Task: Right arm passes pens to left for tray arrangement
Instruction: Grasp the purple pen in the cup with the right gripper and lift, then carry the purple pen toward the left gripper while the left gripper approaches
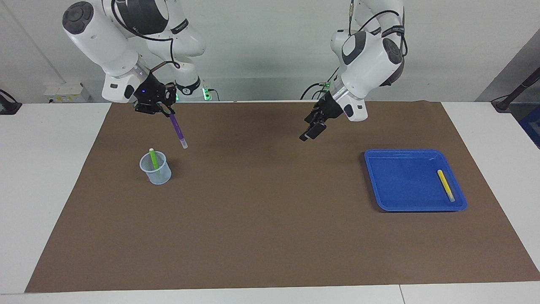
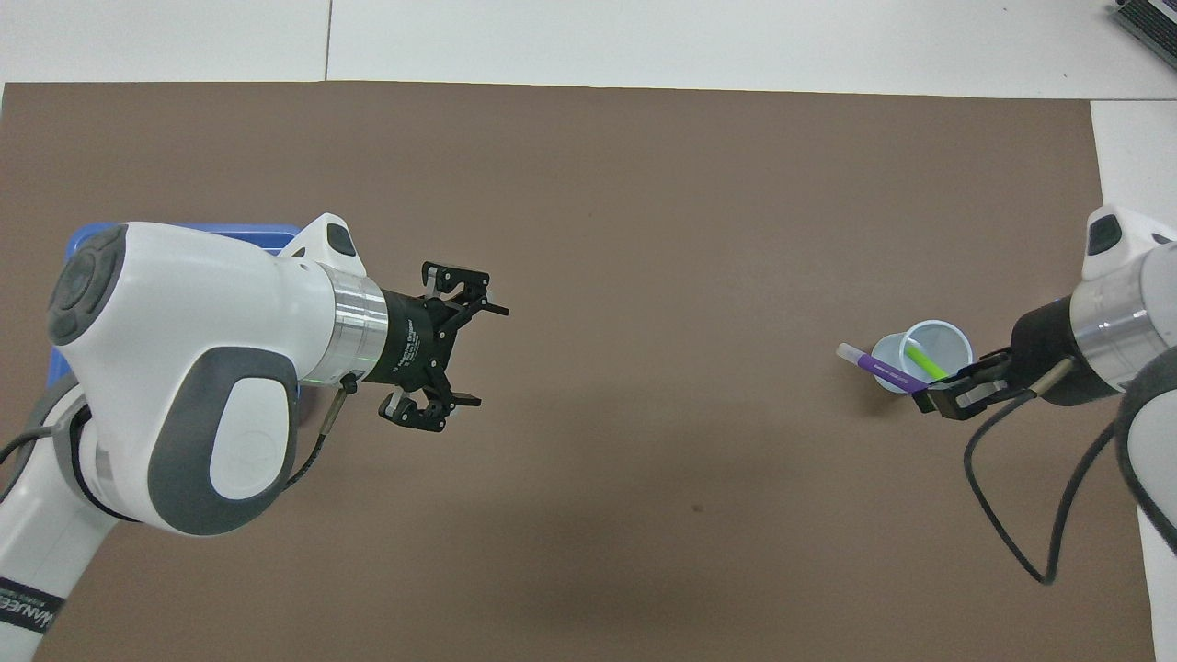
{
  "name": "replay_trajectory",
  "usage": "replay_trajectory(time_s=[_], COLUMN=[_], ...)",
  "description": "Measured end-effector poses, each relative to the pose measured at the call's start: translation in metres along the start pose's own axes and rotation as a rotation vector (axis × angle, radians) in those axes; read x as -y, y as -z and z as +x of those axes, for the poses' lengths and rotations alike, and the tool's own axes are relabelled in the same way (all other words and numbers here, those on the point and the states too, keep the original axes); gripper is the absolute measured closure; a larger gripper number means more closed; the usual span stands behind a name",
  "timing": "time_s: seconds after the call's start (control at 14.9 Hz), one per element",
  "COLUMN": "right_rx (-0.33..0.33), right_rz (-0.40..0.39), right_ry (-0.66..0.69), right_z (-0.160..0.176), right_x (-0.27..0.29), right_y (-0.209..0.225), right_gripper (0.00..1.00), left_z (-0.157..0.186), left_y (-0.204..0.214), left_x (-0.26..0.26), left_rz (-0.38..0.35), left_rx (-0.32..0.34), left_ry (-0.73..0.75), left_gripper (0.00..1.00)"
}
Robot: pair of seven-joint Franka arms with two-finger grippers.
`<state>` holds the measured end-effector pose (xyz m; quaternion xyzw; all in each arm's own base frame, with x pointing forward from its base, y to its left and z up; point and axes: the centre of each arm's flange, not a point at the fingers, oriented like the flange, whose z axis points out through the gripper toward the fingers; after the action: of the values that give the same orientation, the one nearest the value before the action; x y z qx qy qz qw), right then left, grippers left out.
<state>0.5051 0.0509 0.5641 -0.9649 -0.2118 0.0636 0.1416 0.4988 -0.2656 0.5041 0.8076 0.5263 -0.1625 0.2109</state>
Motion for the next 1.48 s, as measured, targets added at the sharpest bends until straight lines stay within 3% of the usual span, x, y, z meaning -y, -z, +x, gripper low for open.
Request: replay_trajectory(time_s=[0.4, 0.61, 1.01, 1.48], right_rx=[-0.028, -0.048, -0.098, -0.171], right_rz=[0.126, 0.189, 0.301, 0.406], right_ry=[0.072, 0.133, 0.183, 0.257], right_z=[0.009, 0.01, 0.011, 0.023], right_x=[0.033, 0.043, 0.054, 0.083], right_y=[-0.009, -0.013, -0.017, -0.028], right_gripper=[0.81, 0.81, 0.81, 0.81], left_z=[-0.001, -0.01, -0.057, -0.123], left_y=[0.0, -0.001, -0.017, -0.044], left_x=[0.0, -0.005, -0.008, 0.008], left_rz=[-0.002, -0.053, -0.144, -0.119], left_rx=[0.0, -0.009, -0.002, 0.039], left_ry=[0.009, 0.039, 0.104, 0.203], left_gripper=[0.0, 0.0, 0.0, 0.0])
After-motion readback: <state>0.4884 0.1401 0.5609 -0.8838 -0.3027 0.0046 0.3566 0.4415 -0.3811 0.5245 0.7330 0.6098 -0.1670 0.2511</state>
